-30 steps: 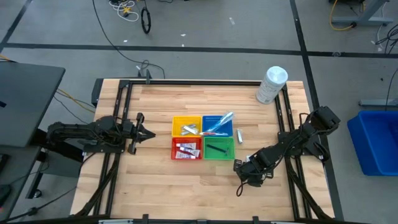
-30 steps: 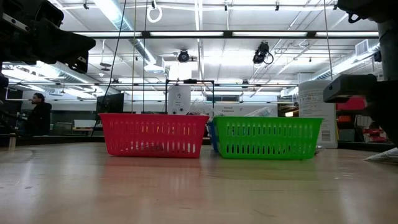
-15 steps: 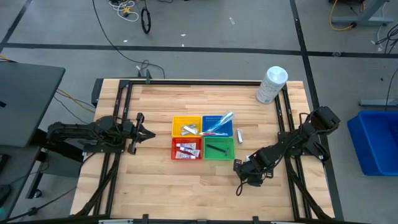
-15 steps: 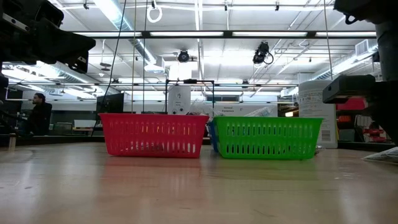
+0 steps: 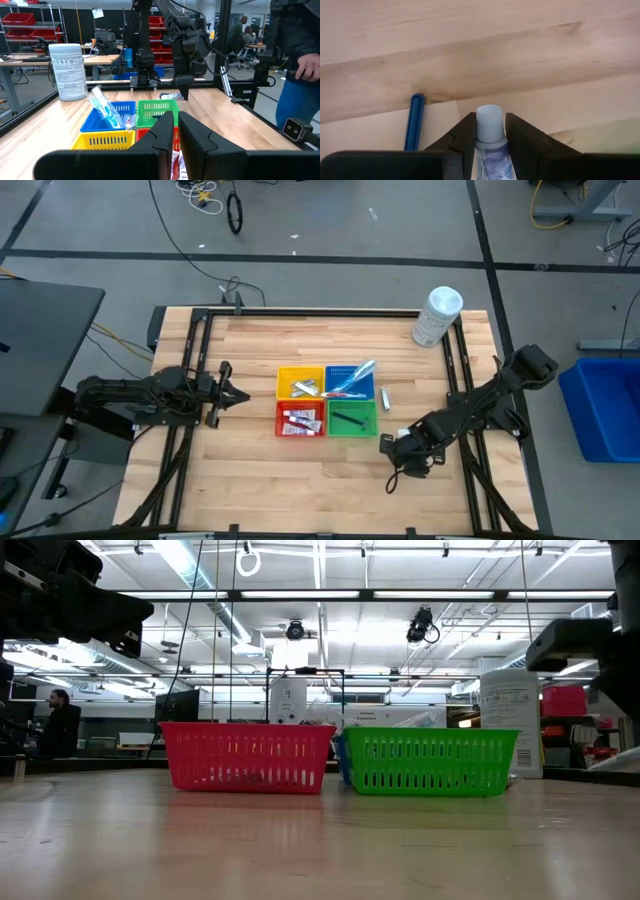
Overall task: Pick & Place Travel size toiletries
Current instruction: Put the toothpaste into the red bin
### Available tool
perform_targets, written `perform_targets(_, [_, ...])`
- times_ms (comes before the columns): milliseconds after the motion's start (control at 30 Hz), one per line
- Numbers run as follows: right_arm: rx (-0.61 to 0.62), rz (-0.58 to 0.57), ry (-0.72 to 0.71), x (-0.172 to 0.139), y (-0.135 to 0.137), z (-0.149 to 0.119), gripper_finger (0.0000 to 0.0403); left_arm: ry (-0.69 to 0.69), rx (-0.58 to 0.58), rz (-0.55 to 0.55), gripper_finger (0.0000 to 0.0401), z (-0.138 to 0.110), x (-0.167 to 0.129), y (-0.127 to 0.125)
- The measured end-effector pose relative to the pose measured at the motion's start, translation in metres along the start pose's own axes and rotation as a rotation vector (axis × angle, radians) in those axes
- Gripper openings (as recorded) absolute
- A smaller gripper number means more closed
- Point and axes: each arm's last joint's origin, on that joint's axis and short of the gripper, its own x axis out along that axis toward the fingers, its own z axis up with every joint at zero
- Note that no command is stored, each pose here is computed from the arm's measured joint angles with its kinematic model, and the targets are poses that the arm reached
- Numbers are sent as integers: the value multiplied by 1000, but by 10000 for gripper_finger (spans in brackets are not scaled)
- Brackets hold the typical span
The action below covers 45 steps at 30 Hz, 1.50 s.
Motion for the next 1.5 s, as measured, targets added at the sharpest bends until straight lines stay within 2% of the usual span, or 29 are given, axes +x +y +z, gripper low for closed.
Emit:
perform_targets(233, [-5,-29,-31,-15,4,-1,102,0,0,0,32,0,0,0])
perform_targets(567, [3,-47,-50,-20,5,-1,103,0,0,0,32,0,0,0])
perform_targets(1000, [269,-216,-232,-71,-18,8,100,0,0,0,32,0,0,0])
perform_targets(1300, [378,-278,-314,-82,-26,8,101,0,0,0,32,0,0,0])
perform_targets(1500, [577,-332,-377,-86,-35,7,99,0,0,0,32,0,0,0])
